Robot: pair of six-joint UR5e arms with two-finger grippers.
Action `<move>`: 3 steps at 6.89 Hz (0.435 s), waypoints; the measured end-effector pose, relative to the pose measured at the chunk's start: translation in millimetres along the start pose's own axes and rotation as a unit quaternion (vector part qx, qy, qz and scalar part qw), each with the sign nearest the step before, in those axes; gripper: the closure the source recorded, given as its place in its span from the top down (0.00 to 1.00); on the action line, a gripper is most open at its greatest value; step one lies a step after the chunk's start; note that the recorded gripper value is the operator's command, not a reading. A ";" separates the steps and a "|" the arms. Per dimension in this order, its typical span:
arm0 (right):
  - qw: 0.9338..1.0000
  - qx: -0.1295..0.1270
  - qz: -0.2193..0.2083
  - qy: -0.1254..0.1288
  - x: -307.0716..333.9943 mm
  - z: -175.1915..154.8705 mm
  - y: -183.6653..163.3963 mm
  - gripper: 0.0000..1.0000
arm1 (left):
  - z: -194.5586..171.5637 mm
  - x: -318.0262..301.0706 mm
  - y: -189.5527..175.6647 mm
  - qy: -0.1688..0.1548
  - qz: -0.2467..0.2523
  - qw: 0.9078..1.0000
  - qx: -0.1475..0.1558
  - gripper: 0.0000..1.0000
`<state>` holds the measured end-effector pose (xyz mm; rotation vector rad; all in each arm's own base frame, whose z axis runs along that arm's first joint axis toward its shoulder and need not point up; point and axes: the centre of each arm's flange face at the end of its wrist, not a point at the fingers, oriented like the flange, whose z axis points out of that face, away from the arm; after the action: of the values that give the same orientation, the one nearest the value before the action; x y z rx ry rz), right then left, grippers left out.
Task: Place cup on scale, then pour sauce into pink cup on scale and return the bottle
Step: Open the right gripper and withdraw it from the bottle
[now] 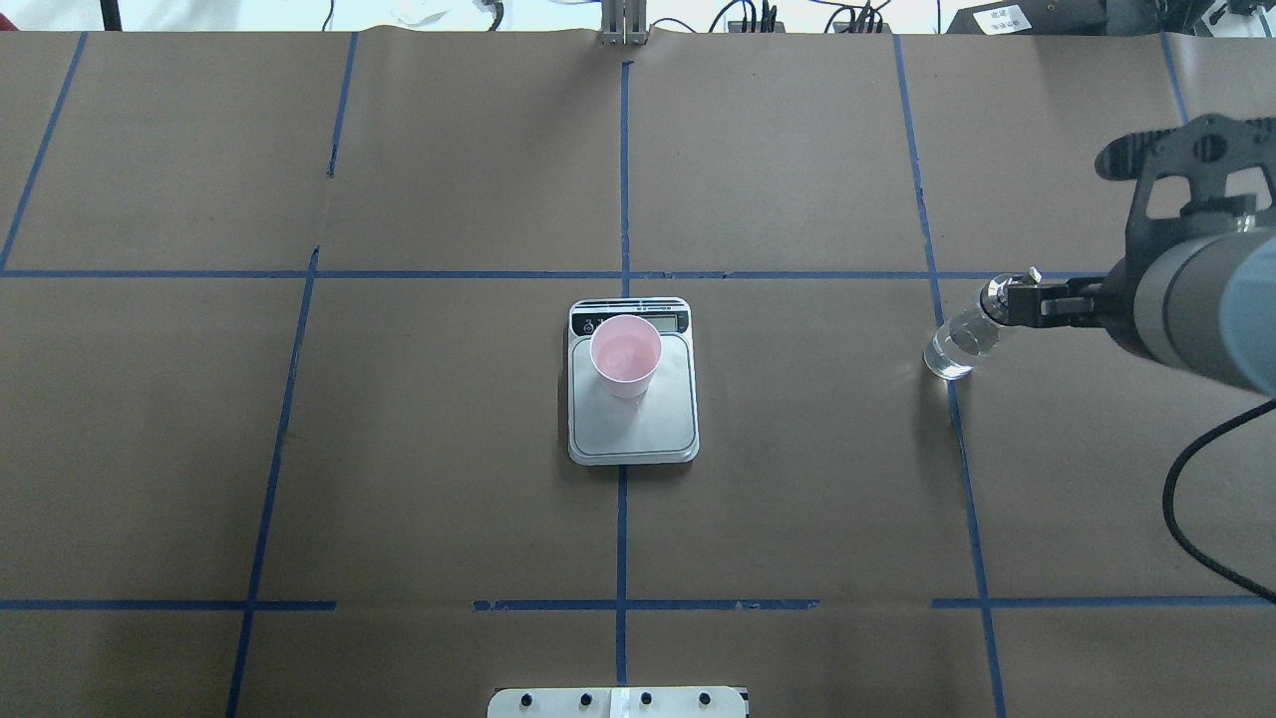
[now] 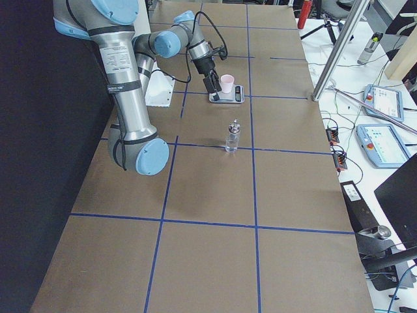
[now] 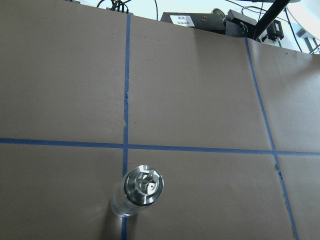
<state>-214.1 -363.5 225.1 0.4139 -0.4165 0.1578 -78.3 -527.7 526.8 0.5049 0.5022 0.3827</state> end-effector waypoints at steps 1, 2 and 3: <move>1.000 -0.025 -0.017 -0.006 19.3 11.5 -35.0 1.00 | -0.7 0.3 -0.5 0.000 0.000 1.000 0.001 1.00; 0.998 -0.048 -0.035 -0.021 42.3 29.5 -68.5 1.00 | -1.3 1.3 -1.0 0.003 0.001 1.000 0.002 1.00; 0.995 -0.073 -0.048 -0.037 74.2 49.5 -99.8 1.00 | -1.2 3.5 -0.2 0.013 0.001 1.000 0.005 1.00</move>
<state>-141.7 -469.9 262.1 0.2954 -0.4771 0.0173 -76.1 -525.8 524.6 0.5101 0.5279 0.3894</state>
